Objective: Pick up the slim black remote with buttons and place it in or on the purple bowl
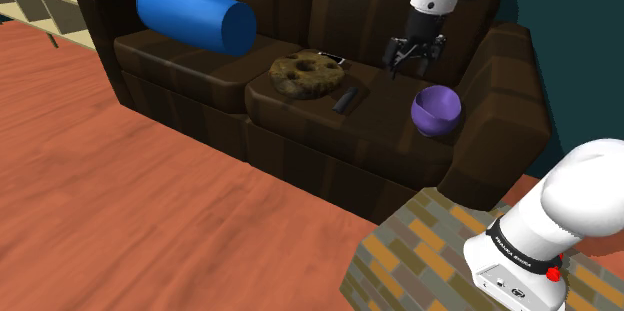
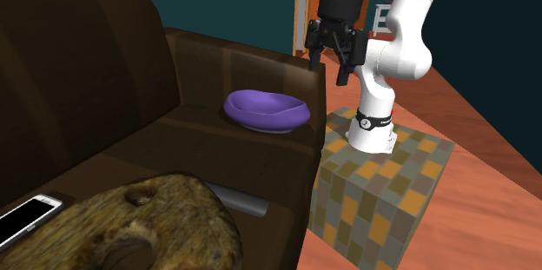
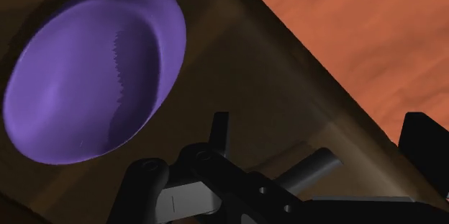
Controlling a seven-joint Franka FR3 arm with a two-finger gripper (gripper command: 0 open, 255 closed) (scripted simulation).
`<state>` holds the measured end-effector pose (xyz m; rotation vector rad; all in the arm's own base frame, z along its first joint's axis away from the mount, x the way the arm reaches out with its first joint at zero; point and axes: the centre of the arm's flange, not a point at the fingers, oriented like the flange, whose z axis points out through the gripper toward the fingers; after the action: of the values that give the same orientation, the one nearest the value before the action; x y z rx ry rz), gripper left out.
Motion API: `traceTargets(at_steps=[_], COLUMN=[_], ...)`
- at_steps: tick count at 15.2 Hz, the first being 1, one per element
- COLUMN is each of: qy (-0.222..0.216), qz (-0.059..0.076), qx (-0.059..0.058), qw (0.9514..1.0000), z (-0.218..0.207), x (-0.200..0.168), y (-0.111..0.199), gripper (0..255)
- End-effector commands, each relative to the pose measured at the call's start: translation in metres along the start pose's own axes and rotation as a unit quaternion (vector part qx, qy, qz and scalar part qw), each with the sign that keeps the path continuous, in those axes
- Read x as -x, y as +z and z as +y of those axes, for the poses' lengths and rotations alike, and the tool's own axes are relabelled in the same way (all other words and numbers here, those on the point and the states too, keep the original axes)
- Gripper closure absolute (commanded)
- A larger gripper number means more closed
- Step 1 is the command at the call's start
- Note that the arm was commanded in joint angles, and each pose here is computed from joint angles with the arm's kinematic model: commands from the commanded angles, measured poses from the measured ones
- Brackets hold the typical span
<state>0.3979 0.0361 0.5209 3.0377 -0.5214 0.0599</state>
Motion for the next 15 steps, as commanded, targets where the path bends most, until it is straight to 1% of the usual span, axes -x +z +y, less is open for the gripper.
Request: traceTargets(at_steps=[1,4,6,8,11,13,15], qy=[0.043,0.103,0.143,0.182,0.241,0.28,0.318], qz=[-0.001,-0.004,-0.006,-0.007,-0.01,-0.012,-0.013], qx=[-0.005,-0.012,-0.016,-0.021,-0.027,-0.032,-0.036], qw=[0.9991,0.9946,0.9896,0.983,0.9701,0.9594,0.9472], z=[-0.011,-0.022,-0.027,-0.031,-0.033,-0.033,-0.032], x=[-0.018,-0.047,-0.067,-0.087,-0.118,-0.138,-0.158], y=[0.015,0.039,0.055,0.072,0.096,0.113,0.129], gripper=[0,0,0,0,0,0,0])
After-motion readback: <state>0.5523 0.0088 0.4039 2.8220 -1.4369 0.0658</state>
